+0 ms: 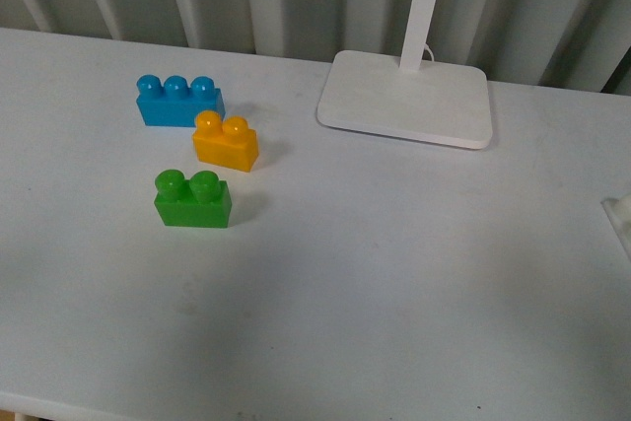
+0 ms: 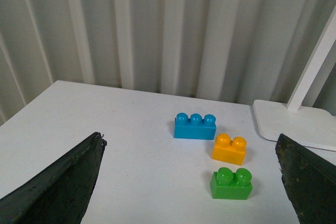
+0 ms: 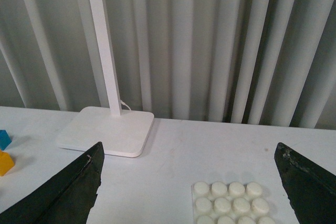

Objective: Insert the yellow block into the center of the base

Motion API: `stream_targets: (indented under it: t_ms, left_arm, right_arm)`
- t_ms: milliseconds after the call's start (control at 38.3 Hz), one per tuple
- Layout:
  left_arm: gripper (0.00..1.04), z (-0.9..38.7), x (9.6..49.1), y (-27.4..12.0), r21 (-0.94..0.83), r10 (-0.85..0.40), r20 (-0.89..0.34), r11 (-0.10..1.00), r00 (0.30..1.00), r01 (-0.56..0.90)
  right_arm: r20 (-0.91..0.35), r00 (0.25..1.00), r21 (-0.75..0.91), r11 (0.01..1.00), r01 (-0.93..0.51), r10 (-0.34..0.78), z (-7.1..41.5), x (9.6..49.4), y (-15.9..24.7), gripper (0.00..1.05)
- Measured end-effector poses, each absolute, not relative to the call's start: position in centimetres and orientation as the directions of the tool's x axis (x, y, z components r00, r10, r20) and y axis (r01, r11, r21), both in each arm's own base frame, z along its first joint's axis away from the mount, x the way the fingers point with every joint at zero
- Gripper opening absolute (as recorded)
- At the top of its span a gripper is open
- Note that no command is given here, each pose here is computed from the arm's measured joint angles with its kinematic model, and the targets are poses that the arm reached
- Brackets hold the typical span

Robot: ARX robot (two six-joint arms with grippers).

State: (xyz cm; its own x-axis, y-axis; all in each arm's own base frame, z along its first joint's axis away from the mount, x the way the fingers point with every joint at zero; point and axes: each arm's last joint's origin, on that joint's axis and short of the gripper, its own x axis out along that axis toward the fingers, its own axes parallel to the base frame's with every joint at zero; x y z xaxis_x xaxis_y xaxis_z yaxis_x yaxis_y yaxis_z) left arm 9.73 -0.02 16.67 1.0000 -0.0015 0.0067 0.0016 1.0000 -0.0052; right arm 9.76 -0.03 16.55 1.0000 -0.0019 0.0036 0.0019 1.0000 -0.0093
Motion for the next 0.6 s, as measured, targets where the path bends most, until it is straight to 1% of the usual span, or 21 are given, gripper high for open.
stream_targets:
  t_ms: [601]
  left_arm:
    - [0.98,16.67,9.73,-0.02,-0.005,-0.002,0.007,1.0,1.0,0.002]
  right_arm:
    - [0.004,1.0,-0.009,1.0,0.002,-0.002,16.55,9.76,-0.03,0.95]
